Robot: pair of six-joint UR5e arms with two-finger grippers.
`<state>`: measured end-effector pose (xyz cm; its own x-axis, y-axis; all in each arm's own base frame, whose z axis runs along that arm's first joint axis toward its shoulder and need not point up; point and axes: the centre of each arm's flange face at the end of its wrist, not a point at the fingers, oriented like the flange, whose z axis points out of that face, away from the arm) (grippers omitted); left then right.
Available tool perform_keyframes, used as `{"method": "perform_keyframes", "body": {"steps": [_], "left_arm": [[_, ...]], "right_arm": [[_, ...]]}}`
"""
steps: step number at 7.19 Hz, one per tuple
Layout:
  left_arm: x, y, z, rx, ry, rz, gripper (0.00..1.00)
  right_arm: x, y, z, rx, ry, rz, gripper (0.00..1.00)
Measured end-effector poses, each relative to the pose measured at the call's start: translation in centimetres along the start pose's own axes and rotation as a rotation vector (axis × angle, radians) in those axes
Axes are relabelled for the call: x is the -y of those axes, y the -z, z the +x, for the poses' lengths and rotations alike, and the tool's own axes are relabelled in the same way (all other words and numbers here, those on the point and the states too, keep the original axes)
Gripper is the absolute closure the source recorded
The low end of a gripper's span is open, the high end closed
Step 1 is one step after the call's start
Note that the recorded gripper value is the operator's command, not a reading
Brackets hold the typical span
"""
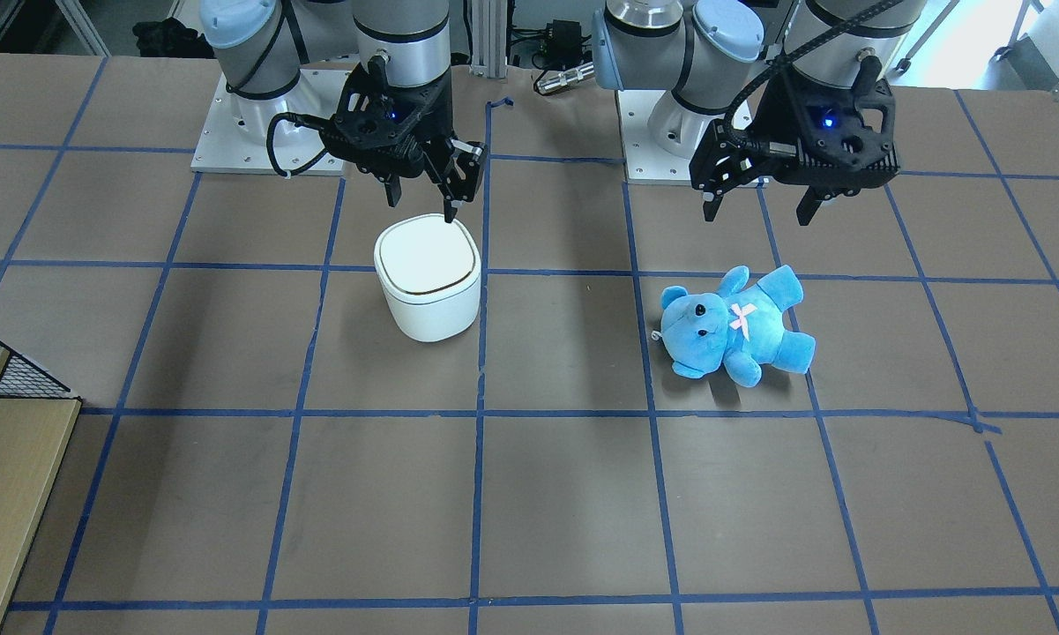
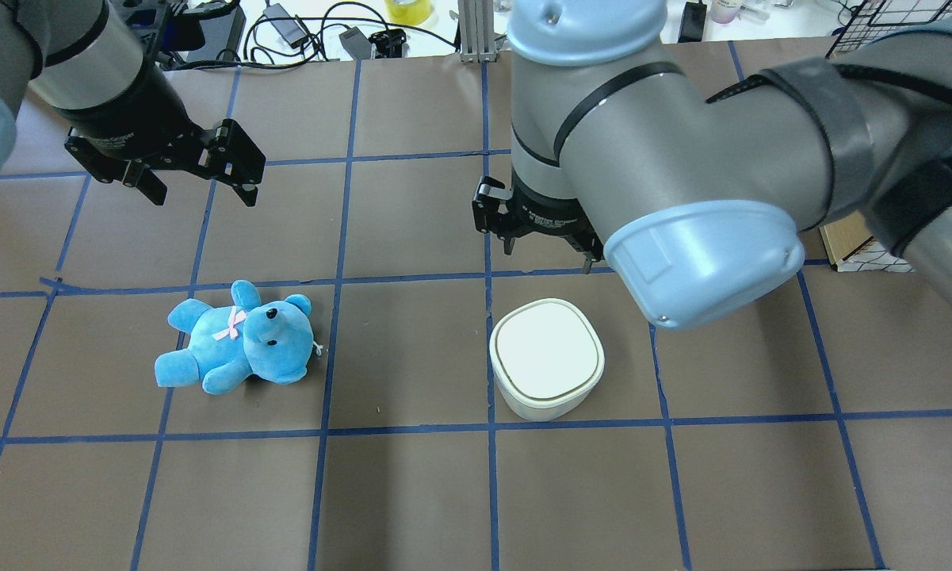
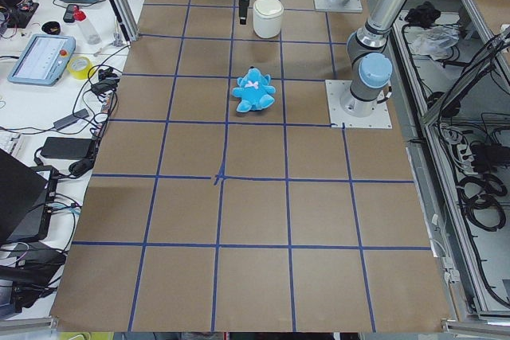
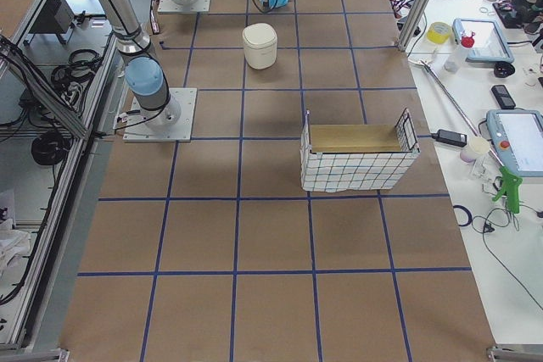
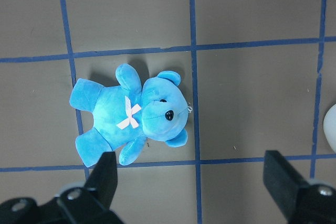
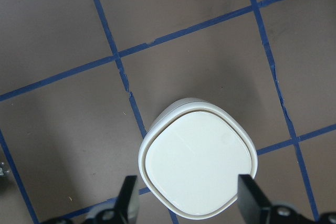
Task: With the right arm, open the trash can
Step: 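Move the right gripper over the white trash can and lower it, then press down on the trash can lid's rear edge with the right gripper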
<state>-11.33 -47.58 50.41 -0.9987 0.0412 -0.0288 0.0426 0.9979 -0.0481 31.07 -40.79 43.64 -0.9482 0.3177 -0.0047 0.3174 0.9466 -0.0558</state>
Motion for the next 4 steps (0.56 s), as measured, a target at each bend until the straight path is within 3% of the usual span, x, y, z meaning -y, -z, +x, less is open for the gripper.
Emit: {"method": "perform_keyframes", "body": {"steps": [4], "left_arm": [[0.0, 0.0, 0.0, 0.0, 0.0, -0.001, 0.0]], "right_arm": [[-1.9, -4.8, 0.4, 0.01, 0.006, -0.085, 1.0]]}}
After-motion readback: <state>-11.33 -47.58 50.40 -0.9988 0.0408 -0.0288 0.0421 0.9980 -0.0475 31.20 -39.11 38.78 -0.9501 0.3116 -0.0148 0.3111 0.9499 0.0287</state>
